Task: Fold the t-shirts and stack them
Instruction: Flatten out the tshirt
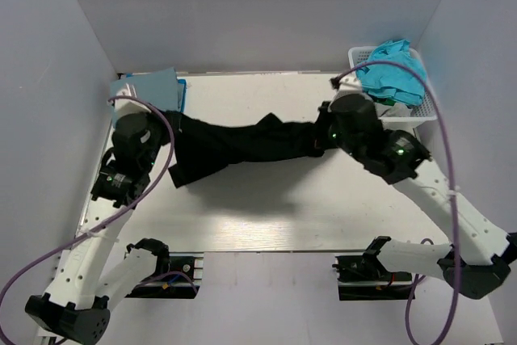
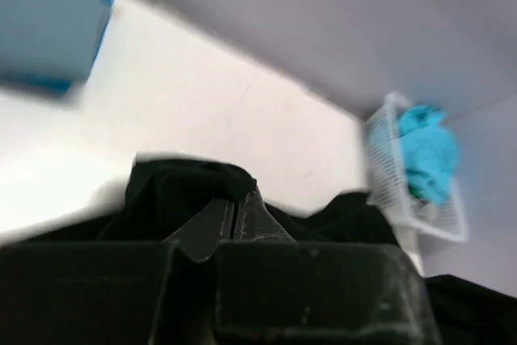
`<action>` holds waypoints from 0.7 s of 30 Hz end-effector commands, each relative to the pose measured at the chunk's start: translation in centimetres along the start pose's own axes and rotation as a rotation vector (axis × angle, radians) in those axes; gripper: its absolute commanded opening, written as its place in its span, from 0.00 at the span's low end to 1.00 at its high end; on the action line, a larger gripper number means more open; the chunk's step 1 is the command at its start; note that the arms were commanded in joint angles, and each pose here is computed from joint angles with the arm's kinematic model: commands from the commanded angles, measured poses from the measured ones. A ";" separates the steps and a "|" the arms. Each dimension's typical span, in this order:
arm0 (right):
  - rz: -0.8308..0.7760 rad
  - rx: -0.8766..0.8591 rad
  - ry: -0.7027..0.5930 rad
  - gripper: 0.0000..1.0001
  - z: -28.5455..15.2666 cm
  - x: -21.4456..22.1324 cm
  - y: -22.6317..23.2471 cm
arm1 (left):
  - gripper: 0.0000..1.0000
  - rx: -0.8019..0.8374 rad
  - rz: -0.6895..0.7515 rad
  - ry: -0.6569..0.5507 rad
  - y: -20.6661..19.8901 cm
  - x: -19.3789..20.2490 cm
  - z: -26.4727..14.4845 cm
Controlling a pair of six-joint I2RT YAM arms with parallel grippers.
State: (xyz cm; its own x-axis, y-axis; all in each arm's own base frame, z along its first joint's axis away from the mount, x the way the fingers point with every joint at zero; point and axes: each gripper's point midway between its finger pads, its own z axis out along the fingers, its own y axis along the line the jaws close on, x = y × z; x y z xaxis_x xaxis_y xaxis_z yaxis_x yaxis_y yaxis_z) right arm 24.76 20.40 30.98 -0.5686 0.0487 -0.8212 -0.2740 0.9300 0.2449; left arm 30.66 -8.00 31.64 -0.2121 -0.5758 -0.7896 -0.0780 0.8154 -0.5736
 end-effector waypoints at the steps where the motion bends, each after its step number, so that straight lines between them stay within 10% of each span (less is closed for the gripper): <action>1: 0.009 0.106 -0.227 0.00 -4.4 -7.1 -2.1 | 0.00 0.140 0.045 -0.104 -4.5 -5.2 -2.2; 9: -0.006 -0.032 -0.580 0.00 -14.8 -17.6 -0.7 | 0.00 0.459 0.104 -0.301 -14.1 -15.4 -8.8; 21: -0.036 -0.380 -0.916 0.00 -30.1 -21.4 0.8 | 0.00 0.810 0.167 -0.456 -19.7 -21.0 -21.9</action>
State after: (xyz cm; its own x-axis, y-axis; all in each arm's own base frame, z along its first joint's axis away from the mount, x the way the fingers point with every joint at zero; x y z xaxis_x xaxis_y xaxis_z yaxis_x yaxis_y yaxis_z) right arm 16.88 11.46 59.03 0.0676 0.3395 -0.9382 -0.5240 0.8123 0.2562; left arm 19.21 -10.74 61.46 0.1873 -0.5685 -0.8010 0.5824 0.7210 -0.3755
